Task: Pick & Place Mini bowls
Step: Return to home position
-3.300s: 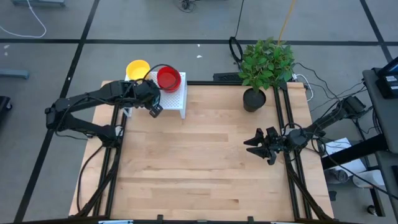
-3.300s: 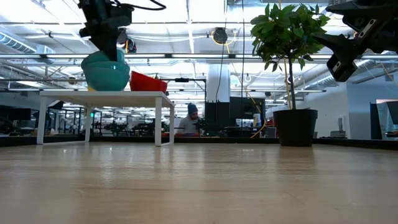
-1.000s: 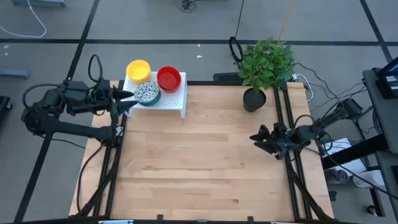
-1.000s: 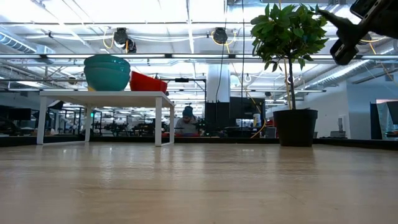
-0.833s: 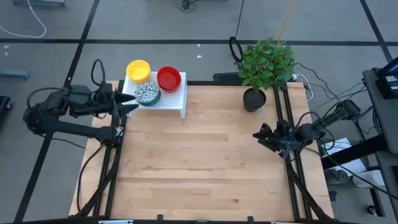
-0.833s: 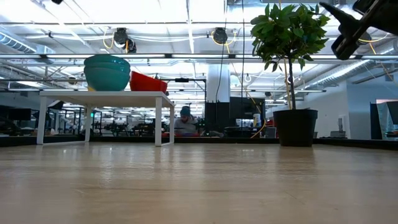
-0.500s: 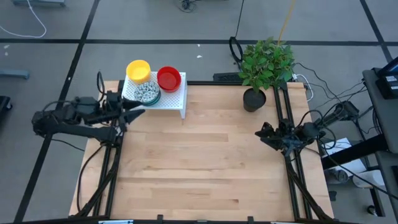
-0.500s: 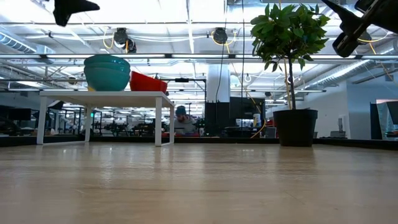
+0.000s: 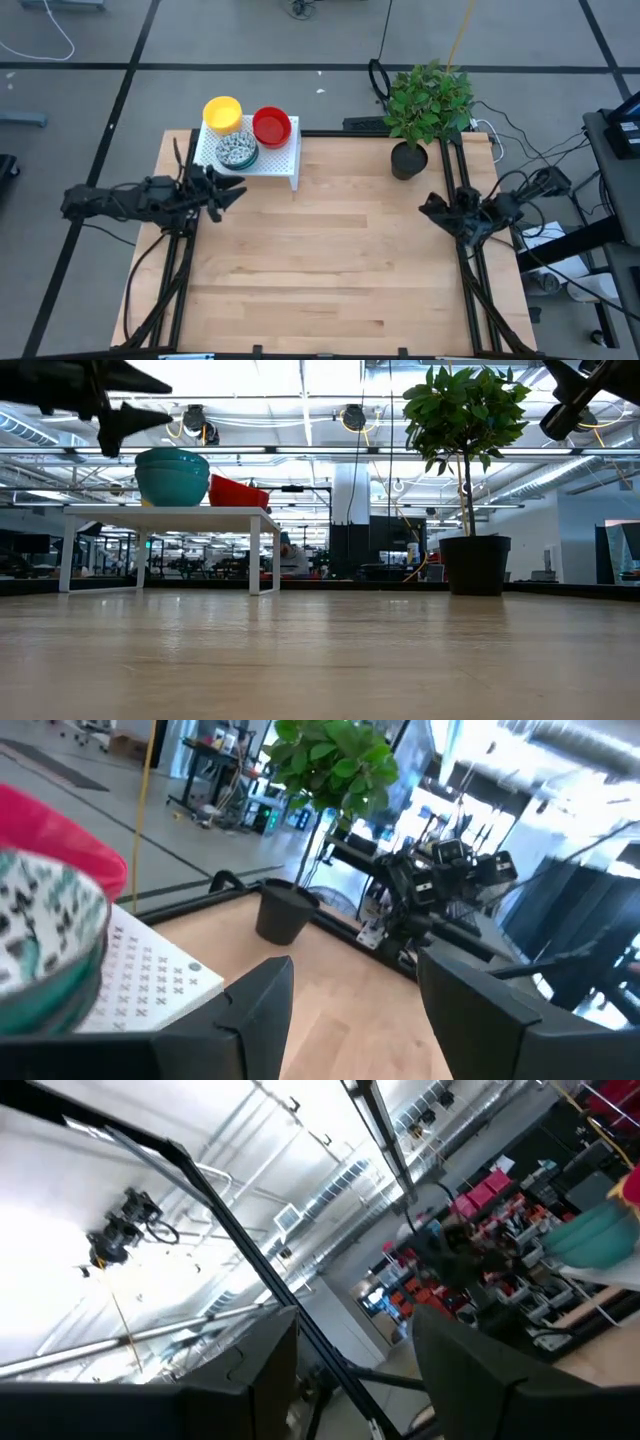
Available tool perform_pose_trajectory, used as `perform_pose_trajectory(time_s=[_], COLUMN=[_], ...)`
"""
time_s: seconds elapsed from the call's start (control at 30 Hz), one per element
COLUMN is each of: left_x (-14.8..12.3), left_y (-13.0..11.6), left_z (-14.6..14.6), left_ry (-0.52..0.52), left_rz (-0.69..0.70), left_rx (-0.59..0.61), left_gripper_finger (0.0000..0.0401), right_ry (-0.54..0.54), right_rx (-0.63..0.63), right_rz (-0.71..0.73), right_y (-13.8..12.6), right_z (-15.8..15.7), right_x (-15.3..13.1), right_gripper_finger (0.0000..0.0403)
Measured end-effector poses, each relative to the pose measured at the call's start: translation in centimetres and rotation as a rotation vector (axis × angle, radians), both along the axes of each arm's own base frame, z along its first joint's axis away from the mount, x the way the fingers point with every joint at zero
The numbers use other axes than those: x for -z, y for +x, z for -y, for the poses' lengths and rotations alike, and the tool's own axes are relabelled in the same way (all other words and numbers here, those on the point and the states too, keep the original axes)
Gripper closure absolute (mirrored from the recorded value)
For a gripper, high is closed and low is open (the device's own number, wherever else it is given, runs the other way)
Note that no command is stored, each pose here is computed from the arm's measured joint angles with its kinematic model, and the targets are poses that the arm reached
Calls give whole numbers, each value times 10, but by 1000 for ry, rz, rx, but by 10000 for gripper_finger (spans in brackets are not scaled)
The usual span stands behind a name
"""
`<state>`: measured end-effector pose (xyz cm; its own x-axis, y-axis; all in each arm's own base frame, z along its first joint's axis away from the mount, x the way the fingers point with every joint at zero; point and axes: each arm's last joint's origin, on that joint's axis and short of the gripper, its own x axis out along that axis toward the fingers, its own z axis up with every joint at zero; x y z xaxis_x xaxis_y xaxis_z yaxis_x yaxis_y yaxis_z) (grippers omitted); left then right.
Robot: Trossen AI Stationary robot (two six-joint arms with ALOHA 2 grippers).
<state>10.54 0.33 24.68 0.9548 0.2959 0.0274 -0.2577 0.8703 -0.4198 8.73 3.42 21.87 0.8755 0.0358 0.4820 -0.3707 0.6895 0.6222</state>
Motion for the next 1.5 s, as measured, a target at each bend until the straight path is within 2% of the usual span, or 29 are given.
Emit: perform_pose_trajectory(time_s=[0.23,0.33,0.73,1.17,1.5], left_x=[43,61,66,69,69], left_y=[7,7,8,9,8], left_z=[0,0,1,1,1], left_ry=[-11,-22,68,68,69], left_rz=[136,145,49,20,20], left_rx=[0,0,-4,-3,-3], left_gripper_finger=[183,183,183,183,183], right_ry=[25,33,39,-33,-52], right_rx=[5,22,133,366,412], right_rz=[46,64,85,-103,-177], right_y=[-7,-10,-12,-1,2], right_z=[4,7,18,34,38], right_x=[-3,-4,-5,11,18], right_gripper_finger=[218,218,218,218,218])
